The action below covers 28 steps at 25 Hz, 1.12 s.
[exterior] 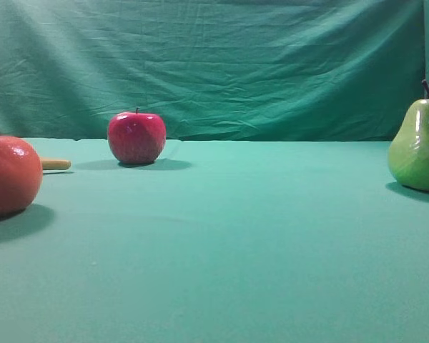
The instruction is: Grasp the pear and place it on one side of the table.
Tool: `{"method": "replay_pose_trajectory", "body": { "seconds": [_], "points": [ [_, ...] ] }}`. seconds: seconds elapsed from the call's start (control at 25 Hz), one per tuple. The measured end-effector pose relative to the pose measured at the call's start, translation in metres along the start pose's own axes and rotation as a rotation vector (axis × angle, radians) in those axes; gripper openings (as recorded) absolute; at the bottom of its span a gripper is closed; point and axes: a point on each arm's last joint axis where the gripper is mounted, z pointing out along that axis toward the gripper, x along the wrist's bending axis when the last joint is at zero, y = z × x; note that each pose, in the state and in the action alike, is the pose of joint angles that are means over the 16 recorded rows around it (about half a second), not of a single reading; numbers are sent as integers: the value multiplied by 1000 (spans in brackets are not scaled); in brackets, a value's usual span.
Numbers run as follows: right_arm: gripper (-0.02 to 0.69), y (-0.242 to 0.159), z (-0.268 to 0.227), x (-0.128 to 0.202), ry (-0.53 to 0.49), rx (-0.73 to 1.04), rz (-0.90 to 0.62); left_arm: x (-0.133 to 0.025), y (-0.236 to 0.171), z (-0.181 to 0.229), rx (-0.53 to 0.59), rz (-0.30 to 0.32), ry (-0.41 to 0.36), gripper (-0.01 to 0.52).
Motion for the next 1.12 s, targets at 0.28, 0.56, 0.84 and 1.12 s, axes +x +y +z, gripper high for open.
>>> {"method": "replay_pose_trajectory", "body": {
  "seconds": [0.28,0.56,0.84,1.12],
  "points": [
    [0,-9,-48,2,21,-101,21,0,0,0,0,0,0,0],
    [0,-34,-71,2,11,-126,28,0,0,0,0,0,0,0],
    [0,-85,-61,0,-60,-172,40,0,0,0,0,0,0,0],
    [0,-155,-25,-3,-155,-234,56,0,0,0,0,0,0,0]
  ]
}}
